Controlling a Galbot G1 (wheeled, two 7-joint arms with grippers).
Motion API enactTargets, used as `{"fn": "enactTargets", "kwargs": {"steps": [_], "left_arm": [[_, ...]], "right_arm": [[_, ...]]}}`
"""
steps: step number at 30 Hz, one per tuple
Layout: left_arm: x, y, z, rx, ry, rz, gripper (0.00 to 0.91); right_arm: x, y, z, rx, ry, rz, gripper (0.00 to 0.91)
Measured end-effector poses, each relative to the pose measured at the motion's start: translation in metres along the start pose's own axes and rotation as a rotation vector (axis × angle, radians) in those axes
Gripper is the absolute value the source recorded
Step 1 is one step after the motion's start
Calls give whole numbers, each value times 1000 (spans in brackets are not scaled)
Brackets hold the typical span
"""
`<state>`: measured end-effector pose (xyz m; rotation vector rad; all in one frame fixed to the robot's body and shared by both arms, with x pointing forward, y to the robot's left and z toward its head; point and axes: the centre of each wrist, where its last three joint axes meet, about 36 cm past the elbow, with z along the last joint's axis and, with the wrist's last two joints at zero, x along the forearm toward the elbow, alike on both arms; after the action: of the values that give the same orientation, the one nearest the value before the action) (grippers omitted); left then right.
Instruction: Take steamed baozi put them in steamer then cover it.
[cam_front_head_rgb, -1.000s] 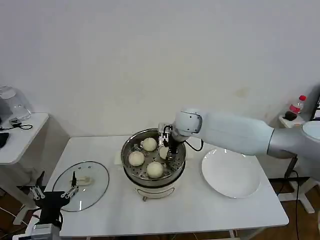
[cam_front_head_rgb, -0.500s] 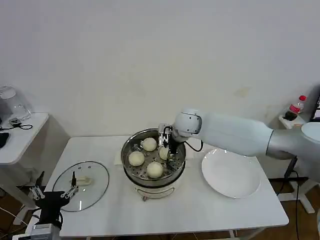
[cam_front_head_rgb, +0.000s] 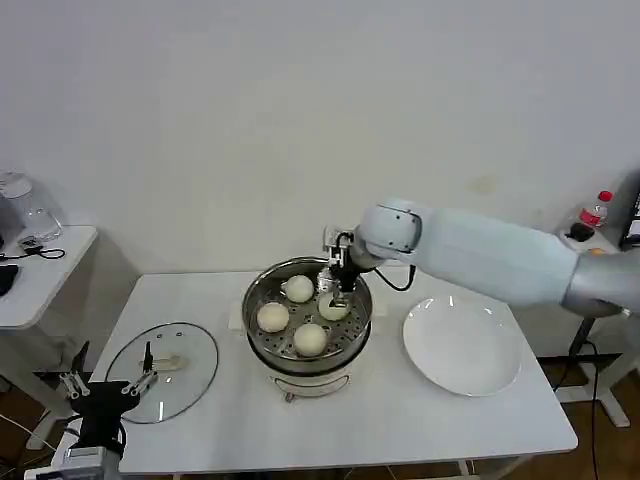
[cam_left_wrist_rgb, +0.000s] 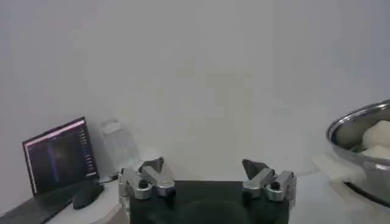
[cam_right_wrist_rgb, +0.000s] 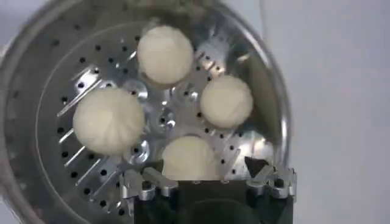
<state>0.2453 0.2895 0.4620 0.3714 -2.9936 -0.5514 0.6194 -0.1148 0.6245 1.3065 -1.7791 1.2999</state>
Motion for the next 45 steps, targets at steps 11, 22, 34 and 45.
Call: {"fn": "enactTargets", "kwargs": {"steps": [11, 22, 34, 45], "left_arm": [[-3, -3, 8, 11, 29, 15, 907], [-1, -7, 25, -76, 38, 40, 907], [-9, 9, 64, -480, 29, 44, 907], [-38, 22, 116, -930, -20, 115, 907]], "right_arm": [[16, 64, 65, -100, -314, 329, 907], [-1, 145, 128, -342, -721, 690, 907], [-2, 275, 263, -812, -693, 1022, 907], [18, 365, 295, -952, -584, 1117, 907]]}}
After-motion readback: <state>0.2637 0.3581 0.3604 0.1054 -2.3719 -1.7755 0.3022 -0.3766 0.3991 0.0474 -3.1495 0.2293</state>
